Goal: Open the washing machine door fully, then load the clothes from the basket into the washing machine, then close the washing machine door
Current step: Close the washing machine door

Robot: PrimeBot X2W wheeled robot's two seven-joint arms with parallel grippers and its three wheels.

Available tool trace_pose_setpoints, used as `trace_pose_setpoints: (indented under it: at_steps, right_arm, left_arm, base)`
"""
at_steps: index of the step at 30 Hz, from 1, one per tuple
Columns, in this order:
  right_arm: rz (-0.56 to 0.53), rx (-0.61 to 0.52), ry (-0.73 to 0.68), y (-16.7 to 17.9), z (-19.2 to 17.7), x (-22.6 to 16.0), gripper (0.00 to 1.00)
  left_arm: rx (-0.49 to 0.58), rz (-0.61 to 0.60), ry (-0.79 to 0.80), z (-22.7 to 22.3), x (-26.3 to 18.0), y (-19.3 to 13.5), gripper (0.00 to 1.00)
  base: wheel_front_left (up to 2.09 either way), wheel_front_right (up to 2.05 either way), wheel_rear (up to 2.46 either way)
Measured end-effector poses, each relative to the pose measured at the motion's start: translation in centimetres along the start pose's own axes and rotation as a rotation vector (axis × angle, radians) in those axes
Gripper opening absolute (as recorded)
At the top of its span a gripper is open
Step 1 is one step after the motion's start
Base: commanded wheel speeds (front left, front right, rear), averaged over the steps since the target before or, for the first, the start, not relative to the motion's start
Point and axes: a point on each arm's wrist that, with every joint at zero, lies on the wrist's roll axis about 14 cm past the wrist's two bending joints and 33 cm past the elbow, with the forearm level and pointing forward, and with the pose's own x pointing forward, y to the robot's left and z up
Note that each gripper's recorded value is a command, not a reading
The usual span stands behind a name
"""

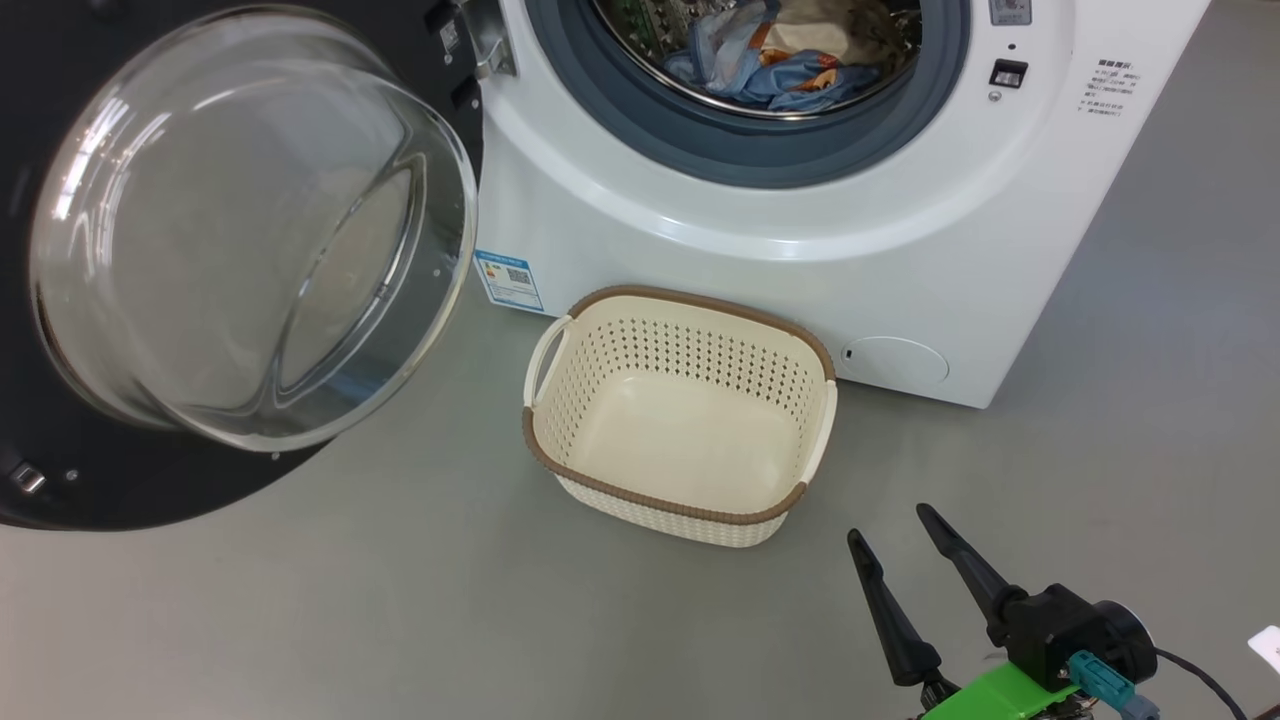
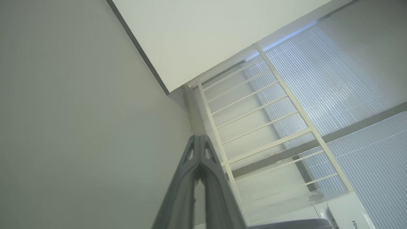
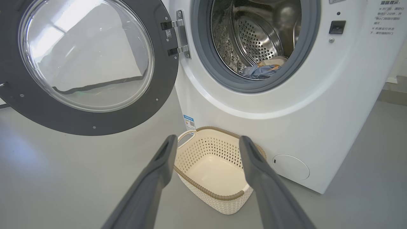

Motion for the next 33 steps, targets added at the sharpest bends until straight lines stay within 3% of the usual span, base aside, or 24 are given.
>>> trace_pose_setpoints:
  at_steps: [6,13,33]
  right_arm:
    - [-0.004,-0.004,0.021,-0.4,-0.4,0.1,1.0]
    - [-0.004,-0.018,0.04,-1.1,-0.6,0.1,1.0]
    - [-0.016,-0.041,0.068,-2.4,-0.7,-0.1,1.0]
  left_arm:
    - [-0.121,-0.009,0.09,-2.0,0.7,-0.5,0.0]
    - [-0.181,-0.015,0.165,-3.7,0.8,-0.7,0.0]
    - [-0.192,-0.013,0.296,-9.1,1.2,-1.0,0.0]
  base:
    - [0.0,0.0,0.0]
    - [0.0,0.0,0.0]
    - [0.0,0.0,0.0]
